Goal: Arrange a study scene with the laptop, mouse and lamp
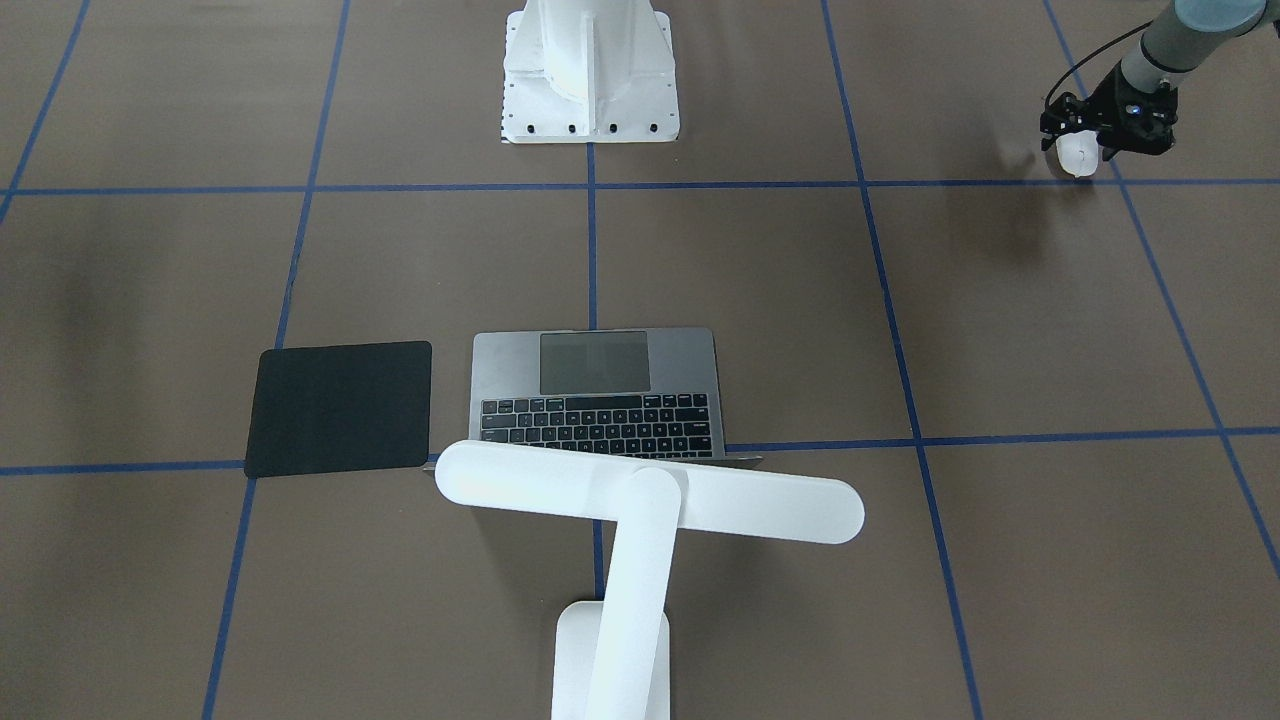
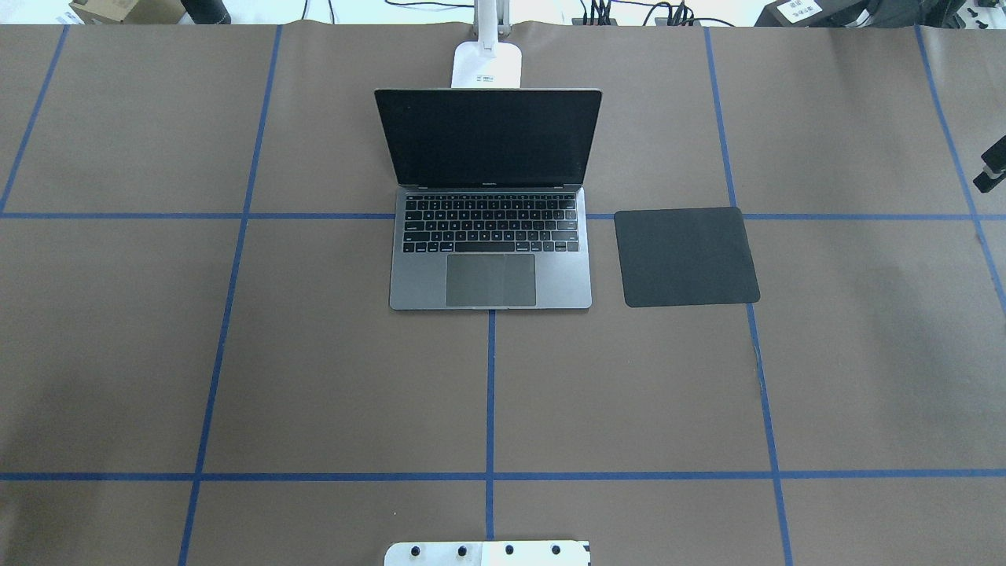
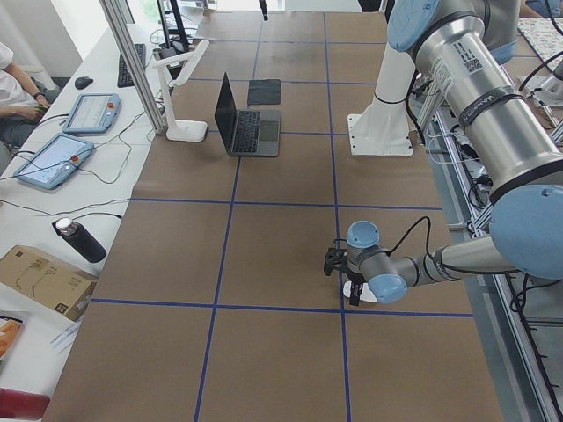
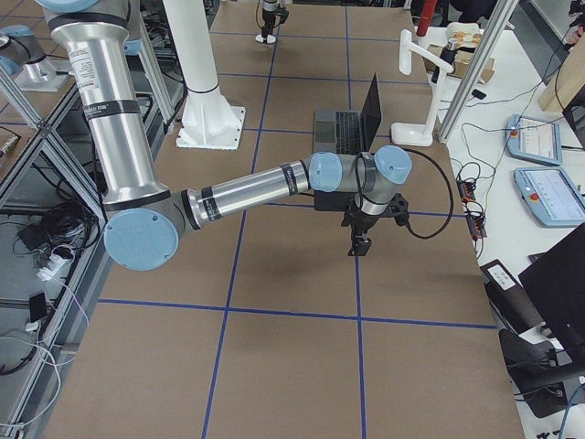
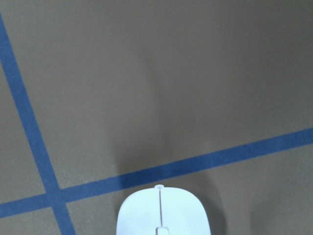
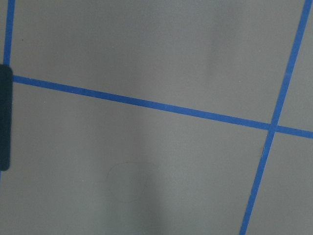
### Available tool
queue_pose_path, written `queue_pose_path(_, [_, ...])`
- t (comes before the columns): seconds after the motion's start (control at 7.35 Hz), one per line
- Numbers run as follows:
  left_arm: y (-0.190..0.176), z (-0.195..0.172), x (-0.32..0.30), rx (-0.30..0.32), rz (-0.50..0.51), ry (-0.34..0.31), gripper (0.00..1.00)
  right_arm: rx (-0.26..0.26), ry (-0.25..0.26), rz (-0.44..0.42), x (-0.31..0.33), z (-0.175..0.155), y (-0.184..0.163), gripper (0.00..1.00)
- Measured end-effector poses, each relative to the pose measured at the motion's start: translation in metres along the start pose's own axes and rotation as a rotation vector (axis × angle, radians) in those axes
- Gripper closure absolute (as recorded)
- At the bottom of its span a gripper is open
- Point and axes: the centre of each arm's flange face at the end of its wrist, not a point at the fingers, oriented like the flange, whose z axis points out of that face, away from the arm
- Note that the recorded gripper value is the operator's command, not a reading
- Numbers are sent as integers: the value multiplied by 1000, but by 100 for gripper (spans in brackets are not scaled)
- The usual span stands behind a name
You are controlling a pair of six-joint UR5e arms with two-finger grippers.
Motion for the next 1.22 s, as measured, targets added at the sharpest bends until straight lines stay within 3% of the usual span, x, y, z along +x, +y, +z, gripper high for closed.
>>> queue_pose_path(0.41, [1, -1, -1, -2, -17, 7, 41, 0, 1, -2, -1, 0, -1, 2])
queue_pose_path(1.22, [-4, -12, 18, 10, -12, 77, 43, 3, 9, -5, -2, -2, -3, 2])
